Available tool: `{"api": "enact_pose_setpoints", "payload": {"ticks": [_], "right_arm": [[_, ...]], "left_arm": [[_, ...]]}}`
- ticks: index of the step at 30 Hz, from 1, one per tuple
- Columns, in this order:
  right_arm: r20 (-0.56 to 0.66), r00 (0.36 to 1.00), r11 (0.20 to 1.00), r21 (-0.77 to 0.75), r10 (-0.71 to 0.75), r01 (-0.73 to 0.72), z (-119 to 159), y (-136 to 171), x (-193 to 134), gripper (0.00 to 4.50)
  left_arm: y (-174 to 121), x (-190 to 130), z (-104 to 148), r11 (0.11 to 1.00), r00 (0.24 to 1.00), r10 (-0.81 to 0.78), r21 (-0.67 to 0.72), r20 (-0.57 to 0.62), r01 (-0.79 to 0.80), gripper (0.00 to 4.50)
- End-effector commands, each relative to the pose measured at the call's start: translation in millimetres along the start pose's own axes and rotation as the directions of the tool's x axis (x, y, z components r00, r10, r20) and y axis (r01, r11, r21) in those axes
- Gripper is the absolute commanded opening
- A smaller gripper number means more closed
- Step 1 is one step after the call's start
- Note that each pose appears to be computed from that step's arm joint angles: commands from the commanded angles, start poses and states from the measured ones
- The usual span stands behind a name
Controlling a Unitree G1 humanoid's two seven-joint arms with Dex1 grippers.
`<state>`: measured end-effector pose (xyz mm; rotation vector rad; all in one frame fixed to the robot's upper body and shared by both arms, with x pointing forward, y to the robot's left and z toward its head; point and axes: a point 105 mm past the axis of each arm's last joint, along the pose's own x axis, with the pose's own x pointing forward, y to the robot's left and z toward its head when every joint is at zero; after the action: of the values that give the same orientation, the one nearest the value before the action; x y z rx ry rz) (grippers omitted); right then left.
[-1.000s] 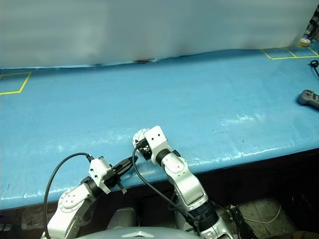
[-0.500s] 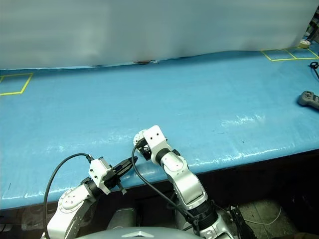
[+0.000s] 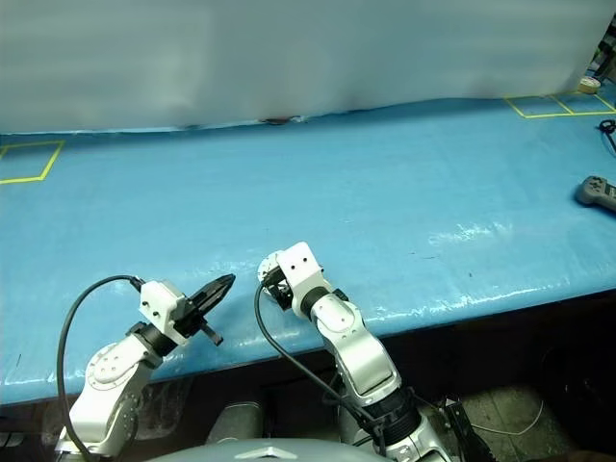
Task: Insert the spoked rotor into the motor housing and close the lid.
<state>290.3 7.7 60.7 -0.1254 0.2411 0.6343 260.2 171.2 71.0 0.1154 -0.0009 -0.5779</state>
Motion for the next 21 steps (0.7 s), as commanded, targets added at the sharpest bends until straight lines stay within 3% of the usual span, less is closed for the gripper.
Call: {"api": "enact_pose_setpoints", "payload": {"ticks": [1, 6, 11, 16, 21], "right_arm": [[-0.085, 0.996, 1.0, 0.022, -0.02, 0.022, -22.9, -5.3, -1.7, 3.04], [-0.083, 0.996, 0.999, 0.024, -0.026, 0.028, -22.8, -7.4, -2.3, 3.04], [-0.08, 0.996, 0.999, 0.026, -0.032, 0.035, -22.5, -8.6, -2.7, 3.04], [-0.077, 0.996, 0.999, 0.028, -0.038, 0.04, -22.3, -9.8, -3.8, 3.04], [-0.077, 0.996, 0.998, 0.034, -0.048, 0.051, -22.6, -11.2, -4.9, 3.04]], "left_arm": [[19.0, 8.6, 15.9, 0.997, 0.998, 0.061, -0.055, 0.025, -0.059, 0.0], [23.9, 36.4, 31.5, 0.972, 1.0, -0.007, -0.236, 0.021, 0.012, 0.0], [20.6, 57.8, 26.1, 0.883, 0.985, -0.146, -0.462, -0.095, 0.086, 0.0], [29.4, 68.0, 22.7, 0.823, 0.959, -0.234, -0.557, -0.162, 0.107, 0.0], [39.7, 72.3, 27.5, 0.756, 0.948, -0.28, -0.643, -0.149, 0.122, 0.0]]}}
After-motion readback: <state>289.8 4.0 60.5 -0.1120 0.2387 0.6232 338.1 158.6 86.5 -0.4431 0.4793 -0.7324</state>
